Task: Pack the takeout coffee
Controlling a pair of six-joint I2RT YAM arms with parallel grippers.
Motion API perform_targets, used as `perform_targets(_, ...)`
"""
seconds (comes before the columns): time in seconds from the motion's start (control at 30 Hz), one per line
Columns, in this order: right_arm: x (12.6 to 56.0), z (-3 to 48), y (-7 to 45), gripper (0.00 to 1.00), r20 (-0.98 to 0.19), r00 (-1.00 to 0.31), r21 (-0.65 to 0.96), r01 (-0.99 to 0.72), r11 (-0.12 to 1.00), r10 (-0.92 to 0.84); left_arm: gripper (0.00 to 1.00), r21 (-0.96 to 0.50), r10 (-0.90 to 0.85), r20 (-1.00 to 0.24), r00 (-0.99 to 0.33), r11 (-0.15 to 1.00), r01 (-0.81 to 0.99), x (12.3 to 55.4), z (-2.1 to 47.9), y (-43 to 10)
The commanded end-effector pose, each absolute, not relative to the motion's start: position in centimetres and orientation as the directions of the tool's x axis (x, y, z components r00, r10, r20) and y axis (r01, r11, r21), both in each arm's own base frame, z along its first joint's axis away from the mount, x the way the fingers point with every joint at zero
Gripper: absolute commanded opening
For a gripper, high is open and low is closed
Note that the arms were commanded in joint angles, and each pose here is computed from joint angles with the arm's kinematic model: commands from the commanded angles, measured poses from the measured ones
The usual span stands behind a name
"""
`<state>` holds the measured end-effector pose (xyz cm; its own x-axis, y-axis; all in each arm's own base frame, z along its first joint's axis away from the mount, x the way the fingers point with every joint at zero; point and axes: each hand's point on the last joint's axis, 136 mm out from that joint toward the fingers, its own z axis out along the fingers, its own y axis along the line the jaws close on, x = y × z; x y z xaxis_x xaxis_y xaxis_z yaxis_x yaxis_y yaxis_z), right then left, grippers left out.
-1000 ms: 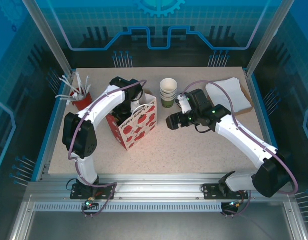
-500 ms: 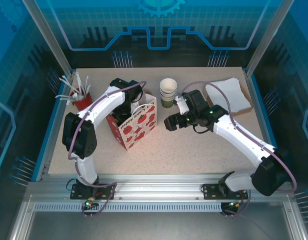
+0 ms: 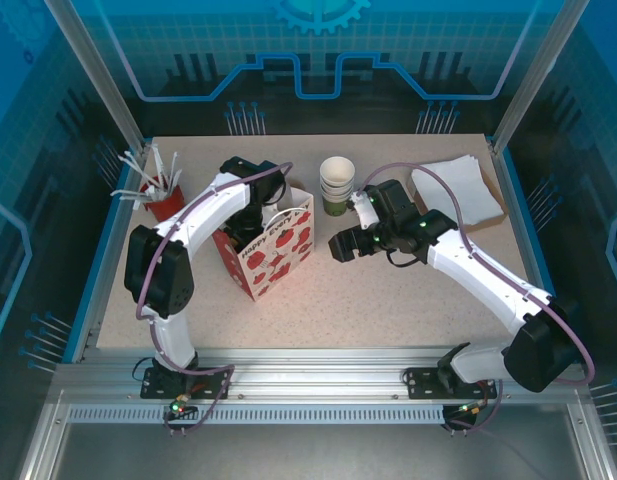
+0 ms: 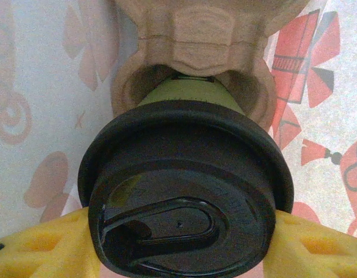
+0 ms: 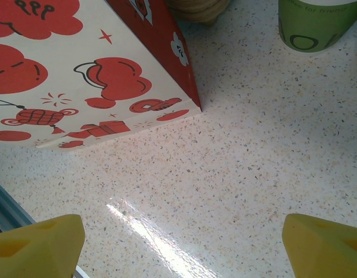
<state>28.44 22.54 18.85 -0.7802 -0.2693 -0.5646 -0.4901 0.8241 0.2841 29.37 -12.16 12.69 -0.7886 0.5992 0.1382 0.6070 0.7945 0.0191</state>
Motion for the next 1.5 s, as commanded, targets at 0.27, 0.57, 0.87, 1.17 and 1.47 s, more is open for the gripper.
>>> perform_targets(0.27,28.0,19.3,22.7,0.9,-0.575,-0.772,0.282,-0.497,0.821,-0.27,0.78,0.001,0.575,0.012,-0.818,0.818,0.575,30.9,14.4,-13.2)
perform_targets(0.57,28.1,19.4,22.9,0.9,-0.574,-0.772,0.284,-0.5,0.818,-0.273,0.83,-0.006,0.58,-0.029,-0.814,0.814,0.581,30.6,16.2,-13.4)
perform_targets(0.87,28.2,19.8,23.0,0.9,-0.578,-0.768,0.281,-0.505,0.816,-0.275,0.85,-0.021,0.584,-0.127,-0.802,0.807,0.591,30.6,19.2,-14.1)
perform_targets(1.17,28.2,20.1,23.1,0.9,-0.582,-0.765,0.278,-0.506,0.817,-0.276,0.85,-0.011,0.582,-0.245,-0.775,0.798,0.602,30.9,22.5,-14.5)
perform_targets(1.47,28.2,20.3,23.0,0.9,-0.586,-0.763,0.276,-0.505,0.818,-0.274,0.85,0.004,0.576,-0.327,-0.749,0.794,0.608,30.9,25.5,-14.7)
